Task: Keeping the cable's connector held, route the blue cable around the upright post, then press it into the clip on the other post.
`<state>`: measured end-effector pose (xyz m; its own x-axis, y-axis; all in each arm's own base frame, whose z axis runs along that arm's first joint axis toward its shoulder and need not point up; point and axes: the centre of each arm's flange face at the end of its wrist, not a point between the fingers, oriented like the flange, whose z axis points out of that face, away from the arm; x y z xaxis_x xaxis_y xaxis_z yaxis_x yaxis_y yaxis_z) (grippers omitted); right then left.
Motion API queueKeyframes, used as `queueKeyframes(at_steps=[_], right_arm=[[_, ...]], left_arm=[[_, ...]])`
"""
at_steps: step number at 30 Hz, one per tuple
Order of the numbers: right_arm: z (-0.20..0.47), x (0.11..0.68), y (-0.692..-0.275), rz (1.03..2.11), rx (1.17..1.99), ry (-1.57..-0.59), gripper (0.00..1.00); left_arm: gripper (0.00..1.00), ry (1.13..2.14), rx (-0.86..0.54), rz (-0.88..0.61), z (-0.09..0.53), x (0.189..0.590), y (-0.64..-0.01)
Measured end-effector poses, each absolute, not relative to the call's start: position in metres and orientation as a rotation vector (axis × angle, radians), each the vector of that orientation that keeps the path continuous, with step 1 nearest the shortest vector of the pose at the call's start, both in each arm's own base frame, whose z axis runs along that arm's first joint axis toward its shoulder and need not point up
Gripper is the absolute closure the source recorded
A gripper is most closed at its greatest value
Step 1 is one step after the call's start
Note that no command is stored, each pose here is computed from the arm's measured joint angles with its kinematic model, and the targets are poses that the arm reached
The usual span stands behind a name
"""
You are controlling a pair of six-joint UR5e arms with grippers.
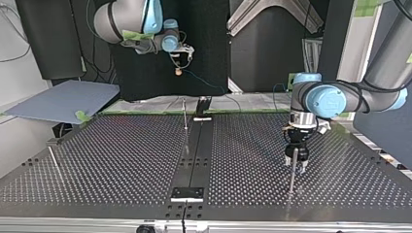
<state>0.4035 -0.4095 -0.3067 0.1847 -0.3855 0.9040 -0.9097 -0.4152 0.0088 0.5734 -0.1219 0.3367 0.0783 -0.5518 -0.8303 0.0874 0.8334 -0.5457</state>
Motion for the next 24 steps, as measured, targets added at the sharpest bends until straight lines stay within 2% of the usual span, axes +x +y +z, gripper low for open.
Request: queueKeyframes(at_steps=[14, 24], right_arm=[[-0.254, 0.39, -0.426, 1.238, 1.759, -1.183, 1.0], [-0.217, 0.393, -0.421, 1.258, 1.729, -1.113, 1.0]], left_arm=[[0.0, 1.449, -0.446, -0.461, 0.333, 0.569, -0.119], [0.0, 1.46, -0.464, -0.447, 0.331, 0.567, -0.119]])
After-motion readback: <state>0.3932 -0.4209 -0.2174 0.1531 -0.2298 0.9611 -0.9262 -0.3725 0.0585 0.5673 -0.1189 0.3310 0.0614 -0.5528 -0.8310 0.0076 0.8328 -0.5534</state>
